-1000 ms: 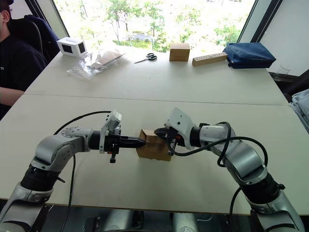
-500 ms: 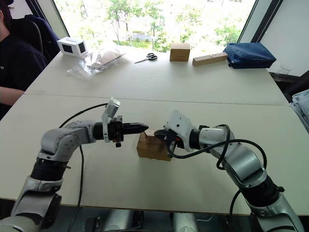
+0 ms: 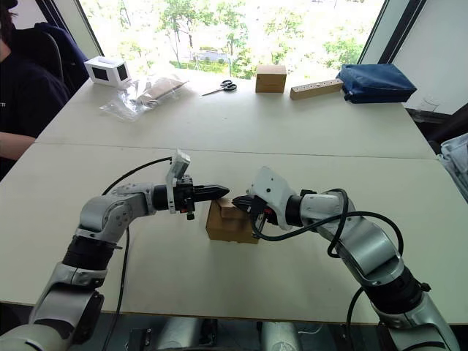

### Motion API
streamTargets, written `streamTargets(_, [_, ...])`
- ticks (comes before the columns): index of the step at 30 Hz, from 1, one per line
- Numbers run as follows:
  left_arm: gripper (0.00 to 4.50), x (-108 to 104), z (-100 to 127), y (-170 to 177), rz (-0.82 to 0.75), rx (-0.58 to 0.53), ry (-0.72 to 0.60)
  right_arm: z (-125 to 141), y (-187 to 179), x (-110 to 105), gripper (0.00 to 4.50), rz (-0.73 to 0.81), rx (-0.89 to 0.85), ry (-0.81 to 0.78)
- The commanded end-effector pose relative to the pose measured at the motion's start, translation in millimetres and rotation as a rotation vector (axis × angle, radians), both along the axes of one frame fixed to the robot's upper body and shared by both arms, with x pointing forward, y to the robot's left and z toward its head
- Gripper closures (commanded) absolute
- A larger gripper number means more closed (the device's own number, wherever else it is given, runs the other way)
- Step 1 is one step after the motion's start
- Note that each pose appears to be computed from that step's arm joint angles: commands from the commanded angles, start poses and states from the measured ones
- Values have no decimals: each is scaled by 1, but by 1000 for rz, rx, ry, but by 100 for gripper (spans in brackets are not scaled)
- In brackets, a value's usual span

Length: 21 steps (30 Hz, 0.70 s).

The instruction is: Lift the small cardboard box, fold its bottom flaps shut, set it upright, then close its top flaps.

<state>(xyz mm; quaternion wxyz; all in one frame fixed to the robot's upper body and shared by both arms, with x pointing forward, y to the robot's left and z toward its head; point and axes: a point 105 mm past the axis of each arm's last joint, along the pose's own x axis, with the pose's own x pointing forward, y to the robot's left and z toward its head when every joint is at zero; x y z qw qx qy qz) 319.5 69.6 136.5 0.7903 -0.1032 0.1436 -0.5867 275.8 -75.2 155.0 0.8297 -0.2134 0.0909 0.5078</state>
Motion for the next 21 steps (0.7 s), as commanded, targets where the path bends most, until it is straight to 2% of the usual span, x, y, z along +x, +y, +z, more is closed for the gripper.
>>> streamTargets(1, [446,-5,13,1,-20,-16,-40,9,1,-4,450,14,8,-42])
streamTargets(10, [446,-12,18,3,-33,-19,-43,7,1,-4,450,16,6,-37])
streamTargets(15, [446,-18,11,2,-59,9,-32,7,1,-4,450,14,6,-39])
streamTargets(21, [446,-9,3,2,-12,17,-26,25,-6,-8,450,15,22,-73])
